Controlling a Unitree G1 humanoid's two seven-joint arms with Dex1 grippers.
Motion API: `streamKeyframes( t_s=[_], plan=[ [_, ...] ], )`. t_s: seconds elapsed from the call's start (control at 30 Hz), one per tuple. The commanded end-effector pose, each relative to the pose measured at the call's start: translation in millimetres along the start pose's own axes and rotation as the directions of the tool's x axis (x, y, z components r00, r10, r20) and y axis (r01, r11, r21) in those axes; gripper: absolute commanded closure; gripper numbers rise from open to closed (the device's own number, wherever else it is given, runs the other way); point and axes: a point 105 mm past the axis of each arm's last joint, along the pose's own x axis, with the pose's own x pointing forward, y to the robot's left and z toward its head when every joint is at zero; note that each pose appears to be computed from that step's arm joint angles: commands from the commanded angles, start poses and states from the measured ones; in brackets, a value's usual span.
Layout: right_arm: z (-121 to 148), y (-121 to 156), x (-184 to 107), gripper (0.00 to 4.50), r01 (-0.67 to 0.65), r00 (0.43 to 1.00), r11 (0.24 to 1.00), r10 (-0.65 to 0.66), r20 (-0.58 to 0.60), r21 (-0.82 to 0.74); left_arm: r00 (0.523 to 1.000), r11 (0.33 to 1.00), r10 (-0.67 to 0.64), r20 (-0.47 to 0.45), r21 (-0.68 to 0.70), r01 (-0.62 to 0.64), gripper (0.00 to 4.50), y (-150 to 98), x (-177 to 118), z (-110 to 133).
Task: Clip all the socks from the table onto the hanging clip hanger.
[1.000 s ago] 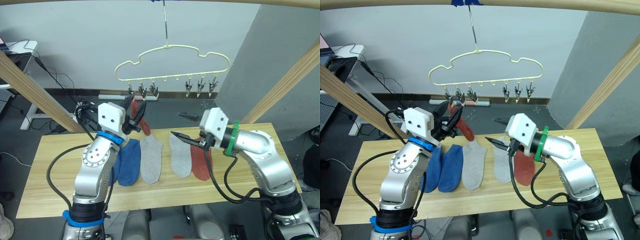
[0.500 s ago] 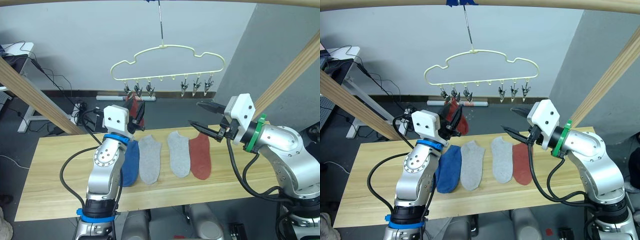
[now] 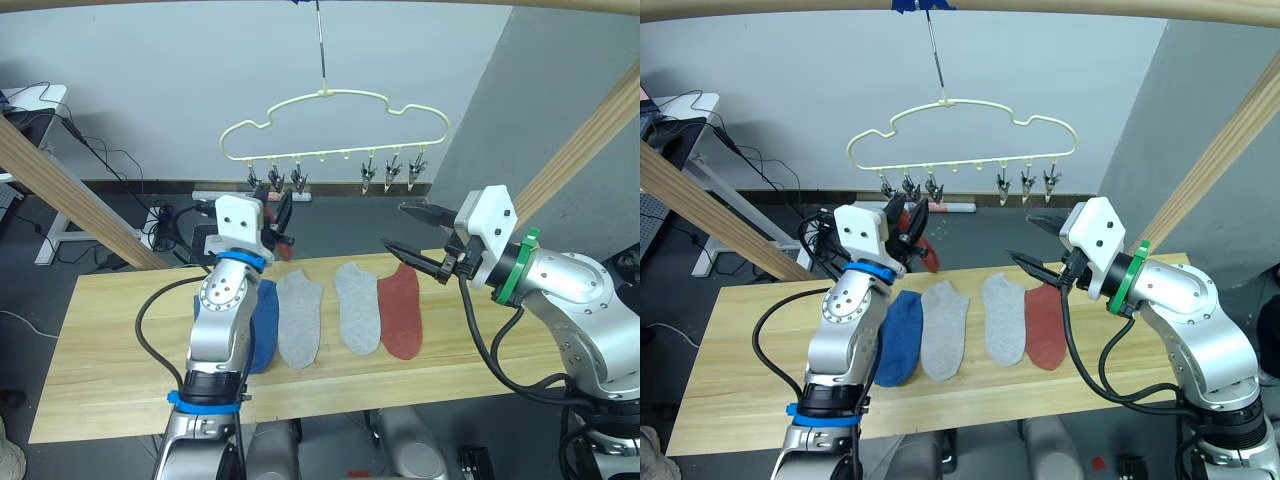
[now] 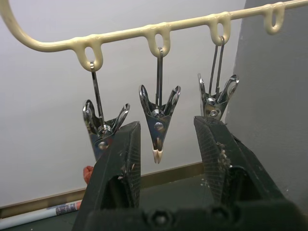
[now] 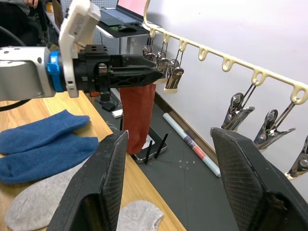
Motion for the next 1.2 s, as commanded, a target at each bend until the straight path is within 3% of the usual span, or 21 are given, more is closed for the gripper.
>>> streamKeyframes(
  t_s=[0.03,1.1,1.2],
  plan=[
    [16.0,1.4,-3.9,1.63,0.002,0.999,0.999,0.0,0.051,-0.046,0.998,1.0,-0.003,0.057,0.007,0.003,2.58,-1.3,1.2,12.4],
    [16.1,8.6,-7.2,1.63,-0.048,0.997,0.999,0.047,0.069,0.01,0.992,0.999,0.03,0.121,0.034,-0.034,2.58,8.1,15.8,27.7],
    [15.5,8.9,-7.1,1.63,-0.048,0.997,0.999,0.048,0.067,0.01,0.992,0.999,0.029,0.125,0.038,-0.034,3.1,8.5,15.5,28.3]
  ],
)
